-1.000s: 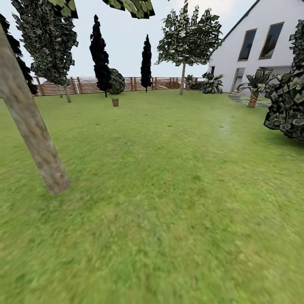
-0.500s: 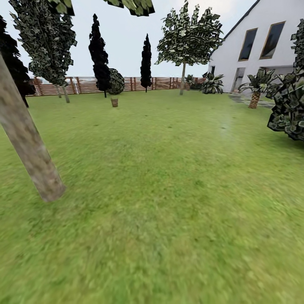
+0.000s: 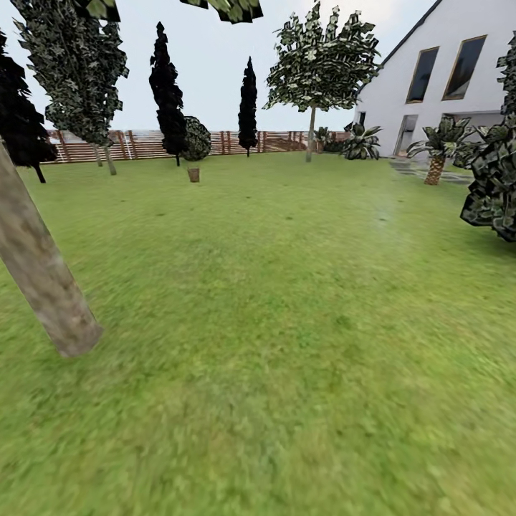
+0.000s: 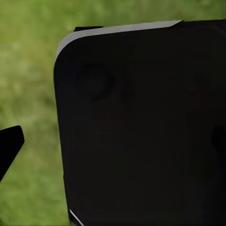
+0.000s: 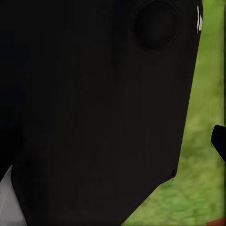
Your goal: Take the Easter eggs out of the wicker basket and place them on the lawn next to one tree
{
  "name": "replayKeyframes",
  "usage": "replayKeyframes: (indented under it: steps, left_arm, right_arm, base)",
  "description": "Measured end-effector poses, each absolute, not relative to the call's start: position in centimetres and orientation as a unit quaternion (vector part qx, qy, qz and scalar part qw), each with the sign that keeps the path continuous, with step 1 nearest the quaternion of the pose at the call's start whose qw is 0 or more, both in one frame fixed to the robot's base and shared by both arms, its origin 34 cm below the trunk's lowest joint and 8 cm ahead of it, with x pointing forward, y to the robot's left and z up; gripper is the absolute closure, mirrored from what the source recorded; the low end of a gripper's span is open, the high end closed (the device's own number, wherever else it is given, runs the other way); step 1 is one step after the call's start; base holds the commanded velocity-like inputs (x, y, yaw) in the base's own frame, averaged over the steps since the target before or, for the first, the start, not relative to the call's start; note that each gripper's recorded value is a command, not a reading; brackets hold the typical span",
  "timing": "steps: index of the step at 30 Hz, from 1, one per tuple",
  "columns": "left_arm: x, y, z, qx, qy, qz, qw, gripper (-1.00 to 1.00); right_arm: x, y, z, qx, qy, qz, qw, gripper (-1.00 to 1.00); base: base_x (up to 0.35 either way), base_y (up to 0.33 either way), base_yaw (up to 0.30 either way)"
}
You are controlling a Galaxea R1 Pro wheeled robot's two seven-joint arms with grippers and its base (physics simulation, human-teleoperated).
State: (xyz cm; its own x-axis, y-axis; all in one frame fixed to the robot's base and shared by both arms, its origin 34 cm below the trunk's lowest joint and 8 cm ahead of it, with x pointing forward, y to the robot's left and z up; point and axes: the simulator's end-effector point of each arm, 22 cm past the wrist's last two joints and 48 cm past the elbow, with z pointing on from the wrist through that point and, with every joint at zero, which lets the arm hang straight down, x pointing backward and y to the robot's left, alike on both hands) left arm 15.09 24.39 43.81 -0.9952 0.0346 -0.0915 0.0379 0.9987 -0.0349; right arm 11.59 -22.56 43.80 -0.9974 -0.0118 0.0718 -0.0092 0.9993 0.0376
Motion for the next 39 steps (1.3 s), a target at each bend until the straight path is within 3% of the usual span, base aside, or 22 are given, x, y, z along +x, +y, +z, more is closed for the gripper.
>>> replayKeyframes:
  steps: [39]
  left_arm:
    - [15.43,24.35,43.87,0.018,0.998,-0.019,0.055,-1.0]
  right_arm:
    - [11.6,-22.56,43.8,0.005,-0.999,-0.019,0.036,-1.0]
  base:
    - [0.339,0.0,0.0]
